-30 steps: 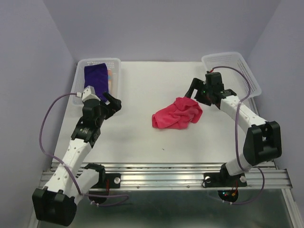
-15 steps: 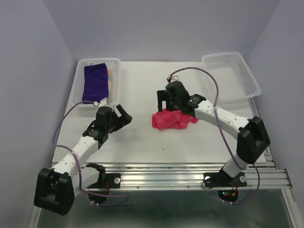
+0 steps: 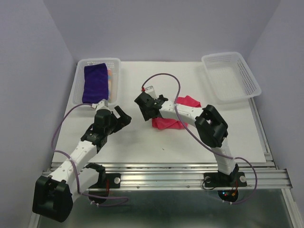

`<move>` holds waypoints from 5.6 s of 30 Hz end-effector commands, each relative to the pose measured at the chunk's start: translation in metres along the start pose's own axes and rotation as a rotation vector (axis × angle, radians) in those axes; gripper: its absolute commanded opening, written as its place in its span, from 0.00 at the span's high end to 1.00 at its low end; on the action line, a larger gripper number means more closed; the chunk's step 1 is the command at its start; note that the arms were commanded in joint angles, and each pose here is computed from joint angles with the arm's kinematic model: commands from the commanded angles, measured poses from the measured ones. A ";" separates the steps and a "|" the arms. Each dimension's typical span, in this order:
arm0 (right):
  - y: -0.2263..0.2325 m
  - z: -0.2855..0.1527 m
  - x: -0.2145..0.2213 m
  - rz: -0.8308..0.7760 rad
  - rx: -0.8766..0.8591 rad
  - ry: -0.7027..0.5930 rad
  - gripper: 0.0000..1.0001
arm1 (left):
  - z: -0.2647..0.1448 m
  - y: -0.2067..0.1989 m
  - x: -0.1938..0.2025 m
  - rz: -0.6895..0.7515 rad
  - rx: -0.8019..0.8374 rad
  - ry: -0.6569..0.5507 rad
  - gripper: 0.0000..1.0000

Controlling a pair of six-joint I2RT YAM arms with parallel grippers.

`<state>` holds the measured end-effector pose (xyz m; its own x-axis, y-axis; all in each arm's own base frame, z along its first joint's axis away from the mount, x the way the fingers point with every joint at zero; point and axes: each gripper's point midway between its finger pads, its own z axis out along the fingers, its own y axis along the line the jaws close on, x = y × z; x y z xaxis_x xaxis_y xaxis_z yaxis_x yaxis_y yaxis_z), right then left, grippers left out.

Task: Fold and stack the towels
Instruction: Flatten out the crumpled towel

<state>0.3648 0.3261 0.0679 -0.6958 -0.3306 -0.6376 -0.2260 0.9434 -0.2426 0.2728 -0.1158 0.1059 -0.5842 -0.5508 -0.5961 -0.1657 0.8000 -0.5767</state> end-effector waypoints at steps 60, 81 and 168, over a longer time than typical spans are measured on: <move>-0.111 -0.112 0.171 0.589 -0.180 -0.032 0.99 | 0.046 -0.121 0.178 0.332 0.187 0.393 0.23; -0.135 -0.180 0.071 0.617 -0.278 -0.314 0.99 | 0.000 -0.193 0.079 0.307 0.258 0.037 1.00; -0.126 -0.140 0.072 0.589 -0.439 -0.158 0.00 | -0.054 -0.095 0.077 0.081 0.113 0.030 0.01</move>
<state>0.2478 0.1533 0.1198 -0.6794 0.2918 -0.6733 0.0291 0.9275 0.3726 0.1768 -0.2303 0.1082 -0.7282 -0.3959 -0.5595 0.0134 0.8079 -0.5892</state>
